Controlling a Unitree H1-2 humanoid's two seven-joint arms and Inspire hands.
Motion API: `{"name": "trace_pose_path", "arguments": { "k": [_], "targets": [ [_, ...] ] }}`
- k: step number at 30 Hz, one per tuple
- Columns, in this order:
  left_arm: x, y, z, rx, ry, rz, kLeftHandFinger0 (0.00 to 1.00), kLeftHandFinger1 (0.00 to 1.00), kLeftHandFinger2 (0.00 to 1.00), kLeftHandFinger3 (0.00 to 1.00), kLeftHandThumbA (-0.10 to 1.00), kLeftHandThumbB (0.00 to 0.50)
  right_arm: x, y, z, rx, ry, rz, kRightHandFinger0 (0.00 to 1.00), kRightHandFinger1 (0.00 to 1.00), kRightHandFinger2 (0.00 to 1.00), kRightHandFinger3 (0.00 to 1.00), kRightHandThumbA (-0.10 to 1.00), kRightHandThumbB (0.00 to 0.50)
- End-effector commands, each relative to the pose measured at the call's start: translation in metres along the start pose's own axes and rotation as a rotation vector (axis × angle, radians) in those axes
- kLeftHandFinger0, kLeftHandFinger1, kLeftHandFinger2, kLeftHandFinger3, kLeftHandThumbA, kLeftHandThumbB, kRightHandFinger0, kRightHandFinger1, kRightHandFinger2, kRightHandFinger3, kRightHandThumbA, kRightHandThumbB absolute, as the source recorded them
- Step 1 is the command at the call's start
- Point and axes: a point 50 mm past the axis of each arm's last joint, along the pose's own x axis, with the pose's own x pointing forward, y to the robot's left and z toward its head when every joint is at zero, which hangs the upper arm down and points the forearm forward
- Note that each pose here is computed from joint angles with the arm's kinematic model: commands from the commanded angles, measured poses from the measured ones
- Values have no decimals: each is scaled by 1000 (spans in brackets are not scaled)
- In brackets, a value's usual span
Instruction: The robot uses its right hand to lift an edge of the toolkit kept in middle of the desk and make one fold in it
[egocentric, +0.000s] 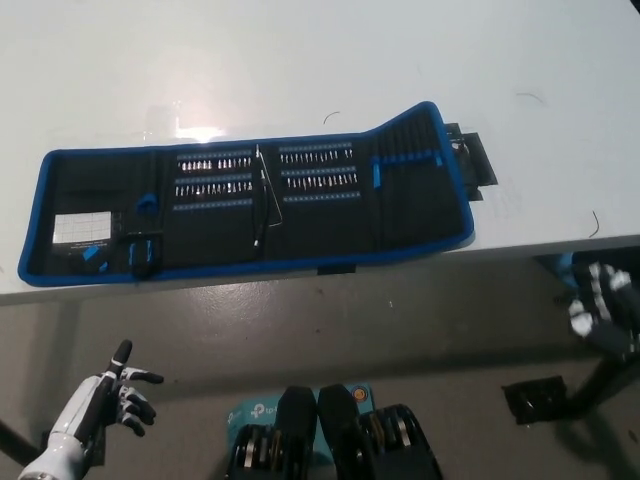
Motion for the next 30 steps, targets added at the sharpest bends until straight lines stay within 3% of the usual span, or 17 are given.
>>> {"name": "trace_pose_path", "arguments": {
  "k": [1, 2, 5, 6, 11, 14, 18, 20, 21, 22, 23, 25, 30],
  "targets": [
    [2, 1, 13, 4, -39, -12, 350, 354, 292, 526, 1000, 496, 8, -21, 71, -50, -176, 67, 382, 417, 566, 768, 61, 129],
    [2, 1, 13, 3, -40, -13, 350, 356, 297, 523, 1000, 487, 9, -24, 85, -44, -218, 81, 336, 396, 556, 774, 23, 123],
    [2, 1, 13, 0, -38, -13, 361, 360, 300, 518, 1000, 492, 12, -28, 110, -44, -293, 99, 335, 395, 538, 761, 10, 125],
    [2, 0, 14, -1, -40, -18, 374, 377, 316, 529, 1000, 480, 14, -31, 132, -12, -336, 103, 361, 420, 530, 756, 54, 155],
    [4, -1, 15, -18, -39, -16, 350, 347, 269, 500, 1000, 485, 24, -30, 149, 101, -400, 109, 260, 357, 489, 695, 10, 191],
    [3, -1, 15, -17, -37, -14, 350, 368, 317, 547, 1000, 466, 43, -23, 141, 247, -358, 48, 327, 444, 544, 685, 43, 245],
    [1, -1, 11, -13, -36, -17, 359, 369, 320, 539, 1000, 470, 59, -17, 126, 364, -291, -24, 499, 609, 712, 886, 218, 270],
    [1, -1, 12, -14, -36, -11, 349, 360, 308, 526, 1000, 476, 68, -12, 122, 424, -260, -61, 617, 741, 809, 955, 322, 323],
    [1, -1, 12, -13, -39, -12, 349, 359, 305, 527, 1000, 489, 71, -9, 119, 456, -244, -76, 723, 865, 893, 1000, 372, 312],
    [2, -2, 13, -12, -44, -15, 350, 360, 304, 529, 1000, 493, 75, -7, 116, 487, -229, -87, 763, 911, 926, 1000, 392, 304],
    [2, -2, 13, -11, -42, -14, 352, 361, 303, 536, 1000, 499, 78, -5, 114, 513, -214, -101, 774, 924, 939, 1000, 405, 308],
    [2, -3, 13, -17, -35, -12, 365, 364, 291, 553, 1000, 500, 85, -1, 106, 559, -170, -131, 825, 977, 1000, 1000, 450, 251],
    [-1, -3, 11, -17, -33, -6, 359, 364, 300, 540, 1000, 500, 95, -2, 91, 567, -102, -155, 860, 1000, 1000, 1000, 576, 213]
  ]
}}
